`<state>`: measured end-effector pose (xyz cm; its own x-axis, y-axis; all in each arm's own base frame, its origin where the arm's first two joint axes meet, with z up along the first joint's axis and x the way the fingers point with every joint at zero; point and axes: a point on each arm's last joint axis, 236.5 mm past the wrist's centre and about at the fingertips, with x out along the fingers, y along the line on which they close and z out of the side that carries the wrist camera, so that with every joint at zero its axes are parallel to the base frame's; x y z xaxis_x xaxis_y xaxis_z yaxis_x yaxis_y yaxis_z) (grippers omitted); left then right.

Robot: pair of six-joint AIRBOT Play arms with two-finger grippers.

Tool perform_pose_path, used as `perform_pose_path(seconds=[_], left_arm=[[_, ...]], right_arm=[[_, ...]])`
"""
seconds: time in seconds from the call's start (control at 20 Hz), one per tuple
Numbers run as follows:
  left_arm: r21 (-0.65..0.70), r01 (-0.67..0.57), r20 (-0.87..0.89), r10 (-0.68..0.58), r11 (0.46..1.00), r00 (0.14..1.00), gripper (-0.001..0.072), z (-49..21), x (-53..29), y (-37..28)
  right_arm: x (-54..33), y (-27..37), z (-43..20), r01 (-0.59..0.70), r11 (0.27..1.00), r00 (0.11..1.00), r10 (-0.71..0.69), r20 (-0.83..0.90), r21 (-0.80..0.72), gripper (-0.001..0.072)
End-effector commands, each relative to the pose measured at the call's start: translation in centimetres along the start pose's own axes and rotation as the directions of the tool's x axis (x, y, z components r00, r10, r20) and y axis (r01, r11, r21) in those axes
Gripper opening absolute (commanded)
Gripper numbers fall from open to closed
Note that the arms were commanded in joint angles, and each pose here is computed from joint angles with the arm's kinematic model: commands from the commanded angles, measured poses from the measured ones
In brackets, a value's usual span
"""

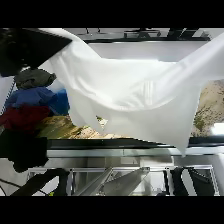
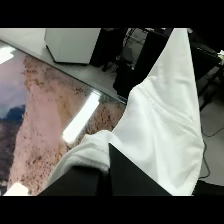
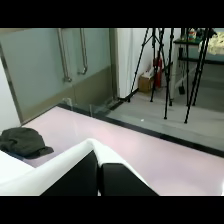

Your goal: Fold the shirts.

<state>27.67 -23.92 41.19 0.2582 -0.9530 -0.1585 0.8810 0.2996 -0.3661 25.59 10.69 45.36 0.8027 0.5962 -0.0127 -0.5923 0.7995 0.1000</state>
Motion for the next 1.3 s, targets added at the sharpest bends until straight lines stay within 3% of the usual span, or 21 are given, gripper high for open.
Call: perform_pose_path(seconds=[0.0, 0.25, 0.5, 0.6, 0.65, 0.7, 0.75, 0.9, 1.0, 1.15, 1.25], left_arm=[[-0.211, -0.010, -0.093, -0.010, 0.977, 0.996, 0.0024, -4.9, 3.2, 7.1], [-0.484, -0.048, -0.235, -0.078, 0.874, 0.969, 0.0023, -17.7, 9.4, 19.4], [-0.664, -0.156, -0.298, -0.067, 0.732, 0.952, 0.0009, -29.0, 11.2, 29.5], [-0.687, -0.176, -0.305, -0.060, 0.705, 0.951, 0.0015, -31.7, 10.6, 32.0], [-0.700, -0.179, -0.302, -0.059, 0.692, 0.952, 0.0117, -32.3, 10.2, 33.0], [-0.705, -0.178, -0.296, -0.058, 0.687, 0.953, 0.0307, -32.4, 9.7, 33.8], [-0.705, -0.166, -0.289, -0.066, 0.690, 0.955, 0.0317, -32.1, 9.2, 34.2], [-0.706, -0.107, -0.268, -0.124, 0.700, 0.955, 0.0328, -29.3, 7.0, 34.1], [-0.700, -0.173, -0.353, -0.126, 0.693, 0.927, 0.0328, -29.0, 4.5, 34.2], [-0.673, -0.354, -0.553, -0.123, 0.649, 0.824, 0.0327, -31.7, 1.0, 34.0], [-0.699, -0.345, -0.570, -0.196, 0.626, 0.798, 0.0327, -32.6, 1.7, 32.1]], right_arm=[[3.0, -3.9, -5.5, -0.051, 0.985, 0.991, 0.071, -0.118, 0.166, 0.0020], [12.1, -9.4, -22.1, -0.069, 0.907, 0.928, 0.211, -0.307, 0.416, 0.0021], [19.3, -13.5, -39.6, 0.119, 0.816, 0.839, 0.222, -0.496, 0.566, 0.0020], [20.7, -14.3, -44.3, 0.175, 0.784, 0.819, 0.220, -0.530, 0.596, 0.0021], [21.0, -14.7, -45.7, 0.198, 0.766, 0.815, 0.218, -0.536, 0.612, 0.0033], [21.2, -15.2, -46.5, 0.217, 0.759, 0.813, 0.208, -0.544, 0.614, 0.0184], [21.1, -15.8, -46.7, 0.229, 0.759, 0.815, 0.192, -0.547, 0.609, 0.0360], [19.3, -18.0, -43.3, 0.215, 0.769, 0.834, 0.175, -0.523, 0.601, 0.0388], [15.5, -20.6, -40.5, 0.275, 0.752, 0.832, 0.126, -0.540, 0.598, 0.0389], [7.6, -24.0, -39.1, 0.449, 0.720, 0.755, 0.011, -0.655, 0.529, 0.0388], [2.2, -24.5, -40.4, 0.570, 0.676, 0.664, -0.043, -0.746, 0.468, 0.0388]])
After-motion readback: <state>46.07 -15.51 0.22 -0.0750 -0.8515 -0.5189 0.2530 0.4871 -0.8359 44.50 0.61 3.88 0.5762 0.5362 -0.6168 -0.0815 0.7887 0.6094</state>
